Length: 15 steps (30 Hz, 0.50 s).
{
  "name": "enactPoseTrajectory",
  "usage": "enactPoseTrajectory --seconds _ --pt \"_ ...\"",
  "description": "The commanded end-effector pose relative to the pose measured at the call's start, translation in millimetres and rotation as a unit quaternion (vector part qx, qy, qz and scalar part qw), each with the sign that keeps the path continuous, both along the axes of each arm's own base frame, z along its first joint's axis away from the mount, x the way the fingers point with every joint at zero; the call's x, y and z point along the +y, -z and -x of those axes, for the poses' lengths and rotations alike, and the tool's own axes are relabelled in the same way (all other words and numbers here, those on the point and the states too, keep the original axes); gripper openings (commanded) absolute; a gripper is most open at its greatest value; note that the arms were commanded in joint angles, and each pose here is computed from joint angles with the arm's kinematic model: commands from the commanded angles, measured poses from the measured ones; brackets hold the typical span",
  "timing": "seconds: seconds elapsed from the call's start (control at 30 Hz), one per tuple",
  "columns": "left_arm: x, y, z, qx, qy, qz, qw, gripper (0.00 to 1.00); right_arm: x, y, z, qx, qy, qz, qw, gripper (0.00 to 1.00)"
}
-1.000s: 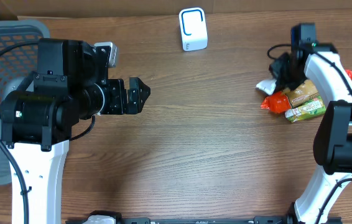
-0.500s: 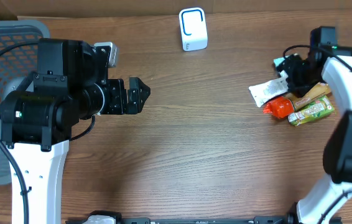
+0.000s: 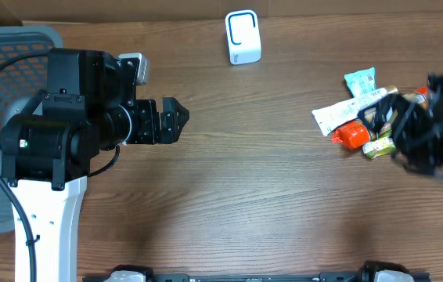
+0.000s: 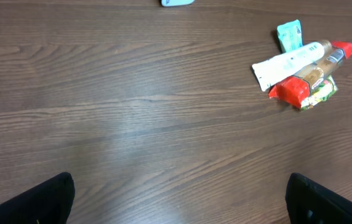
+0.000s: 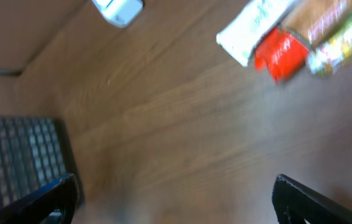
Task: Scan the item barcode
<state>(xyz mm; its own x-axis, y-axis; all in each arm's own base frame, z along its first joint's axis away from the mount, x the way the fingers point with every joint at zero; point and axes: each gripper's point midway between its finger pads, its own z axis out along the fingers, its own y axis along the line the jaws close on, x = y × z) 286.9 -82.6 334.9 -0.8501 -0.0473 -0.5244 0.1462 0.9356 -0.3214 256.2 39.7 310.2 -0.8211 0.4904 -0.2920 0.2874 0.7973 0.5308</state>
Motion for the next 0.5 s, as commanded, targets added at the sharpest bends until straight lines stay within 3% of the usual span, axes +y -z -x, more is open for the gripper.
enactPoseTrajectory --seconds 0.0,0.2,0.33,0.47 --pt "-4 -1 0 -0.005 0.015 -0.002 1.0 1.0 6 -13 30 -0.018 -0.019 0.005 1.0 1.0" --pt "-4 -1 0 -0.005 0.015 -0.002 1.0 1.0 6 -21 50 -0.037 -0.013 0.014 0.999 1.0" --pt "-4 -1 0 -0.005 0.015 -0.002 1.0 1.0 -11 -13 56 -0.019 0.007 0.063 0.998 1.0" --pt "-4 -1 0 -0.005 0.015 -0.002 1.0 1.0 -7 -20 43 -0.077 -0.068 0.1 0.99 1.0"
